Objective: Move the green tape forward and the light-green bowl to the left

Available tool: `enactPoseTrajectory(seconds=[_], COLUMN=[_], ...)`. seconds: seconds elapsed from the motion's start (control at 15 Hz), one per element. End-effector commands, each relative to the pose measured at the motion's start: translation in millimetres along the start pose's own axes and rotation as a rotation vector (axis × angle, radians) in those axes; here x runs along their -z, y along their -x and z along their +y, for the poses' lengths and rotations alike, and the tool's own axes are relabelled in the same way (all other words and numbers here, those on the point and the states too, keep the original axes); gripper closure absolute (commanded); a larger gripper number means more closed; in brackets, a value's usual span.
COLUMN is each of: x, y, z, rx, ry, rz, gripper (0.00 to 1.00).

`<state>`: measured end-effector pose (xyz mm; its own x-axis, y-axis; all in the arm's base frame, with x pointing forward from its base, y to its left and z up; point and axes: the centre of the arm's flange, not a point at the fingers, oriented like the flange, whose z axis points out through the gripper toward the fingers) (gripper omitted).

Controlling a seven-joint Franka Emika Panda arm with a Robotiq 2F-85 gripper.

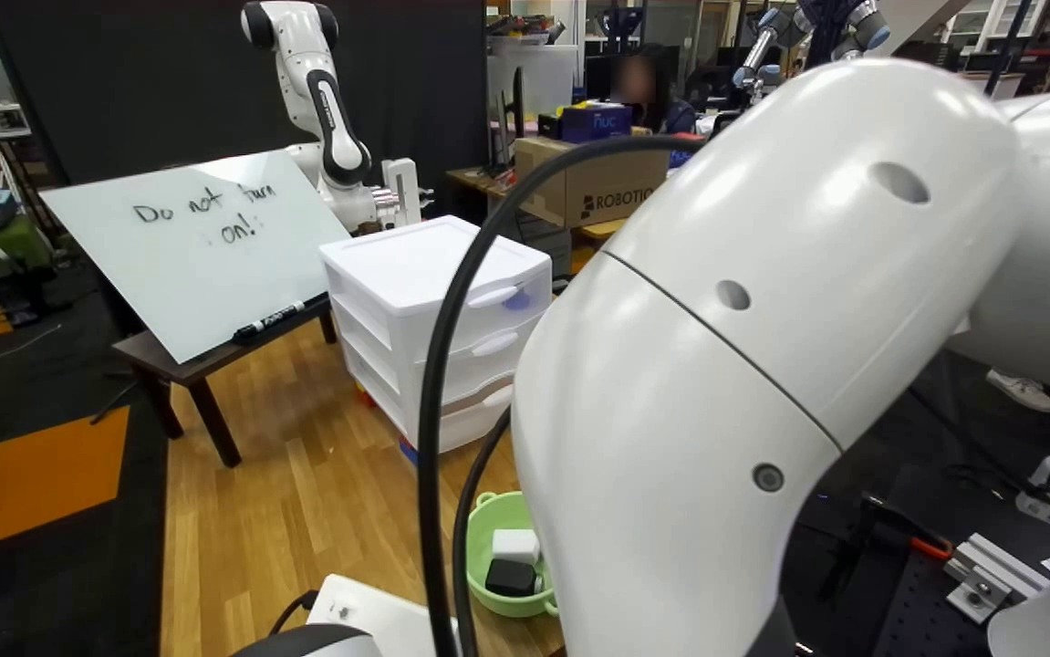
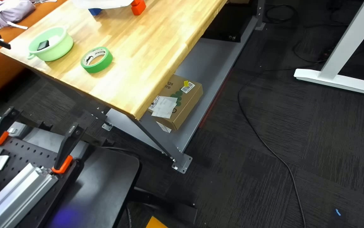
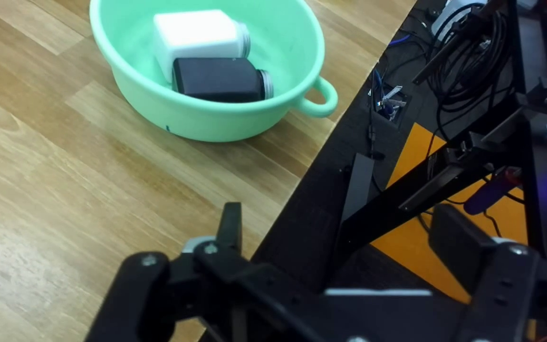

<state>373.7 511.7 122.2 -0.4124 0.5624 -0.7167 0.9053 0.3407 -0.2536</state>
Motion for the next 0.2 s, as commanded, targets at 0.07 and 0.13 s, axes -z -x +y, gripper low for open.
enactPoseTrajectory(seconds=[0.07, 0.13], x=[0.0, 0.0], y=[0.0, -0.1], z=[0.0, 0.0], rx=[0.0, 0.0], ry=[0.0, 0.0], rz=[0.0, 0.0], gripper=[0.0, 0.0])
